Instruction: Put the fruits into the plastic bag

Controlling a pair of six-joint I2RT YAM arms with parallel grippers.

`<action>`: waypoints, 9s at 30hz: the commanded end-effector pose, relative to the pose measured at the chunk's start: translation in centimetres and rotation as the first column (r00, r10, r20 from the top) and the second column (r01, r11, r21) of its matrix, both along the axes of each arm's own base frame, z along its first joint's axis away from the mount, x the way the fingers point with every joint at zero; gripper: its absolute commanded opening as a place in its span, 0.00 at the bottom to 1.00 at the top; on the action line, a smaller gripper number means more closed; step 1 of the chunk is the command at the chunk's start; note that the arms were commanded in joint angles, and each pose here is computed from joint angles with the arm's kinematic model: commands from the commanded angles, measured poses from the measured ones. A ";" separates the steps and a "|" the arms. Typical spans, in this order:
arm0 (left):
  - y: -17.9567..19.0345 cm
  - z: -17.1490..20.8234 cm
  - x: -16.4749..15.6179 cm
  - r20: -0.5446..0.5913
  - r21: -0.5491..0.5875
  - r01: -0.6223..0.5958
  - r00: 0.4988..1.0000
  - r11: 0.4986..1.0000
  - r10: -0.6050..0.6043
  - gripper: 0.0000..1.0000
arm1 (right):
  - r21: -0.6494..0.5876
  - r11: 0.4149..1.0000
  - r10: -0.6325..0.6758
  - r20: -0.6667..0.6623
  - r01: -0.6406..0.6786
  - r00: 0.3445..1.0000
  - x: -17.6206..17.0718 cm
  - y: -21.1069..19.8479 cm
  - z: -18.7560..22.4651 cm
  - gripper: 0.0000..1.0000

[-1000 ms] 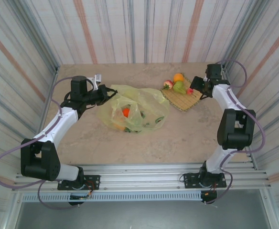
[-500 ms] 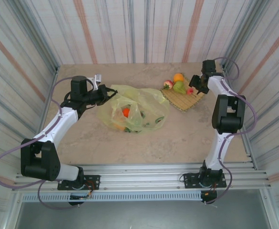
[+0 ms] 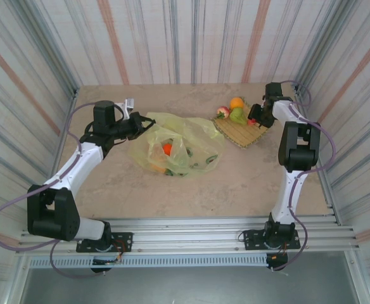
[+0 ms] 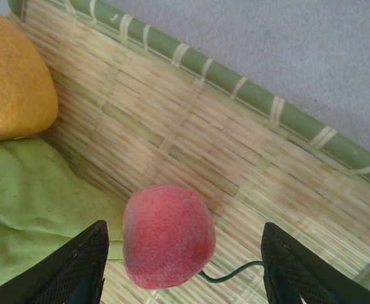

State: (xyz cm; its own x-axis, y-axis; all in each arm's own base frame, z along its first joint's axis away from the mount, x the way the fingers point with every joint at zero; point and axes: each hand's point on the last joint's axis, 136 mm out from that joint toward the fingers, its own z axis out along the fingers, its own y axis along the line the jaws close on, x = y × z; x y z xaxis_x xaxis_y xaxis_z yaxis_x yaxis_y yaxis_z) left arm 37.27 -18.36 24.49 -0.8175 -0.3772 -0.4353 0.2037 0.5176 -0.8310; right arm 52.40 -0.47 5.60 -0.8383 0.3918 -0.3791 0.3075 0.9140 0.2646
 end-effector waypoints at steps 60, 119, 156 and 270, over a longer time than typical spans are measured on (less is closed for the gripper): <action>0.3 1.6 -0.6 0.036 -0.038 0.012 0.999 0.999 -0.010 0.00 | 0.099 0.995 0.003 0.165 -0.019 0.986 -3.6 1.4 8.1 0.36; 0.2 1.7 -0.8 0.037 -0.043 0.016 0.999 0.999 -0.014 0.00 | 0.061 0.732 0.657 0.202 -0.679 0.727 -17.7 35.3 4.1 0.54; 0.2 1.7 -0.8 0.035 -0.044 0.016 0.999 0.999 -0.014 0.00 | 0.006 0.652 0.674 0.453 -0.758 0.584 -19.8 31.9 17.6 0.64; -1.7 2.1 -2.2 0.150 0.199 0.080 0.983 0.977 -0.110 0.51 | -0.481 0.762 0.588 0.235 -0.433 0.774 -2.6 7.2 13.5 0.40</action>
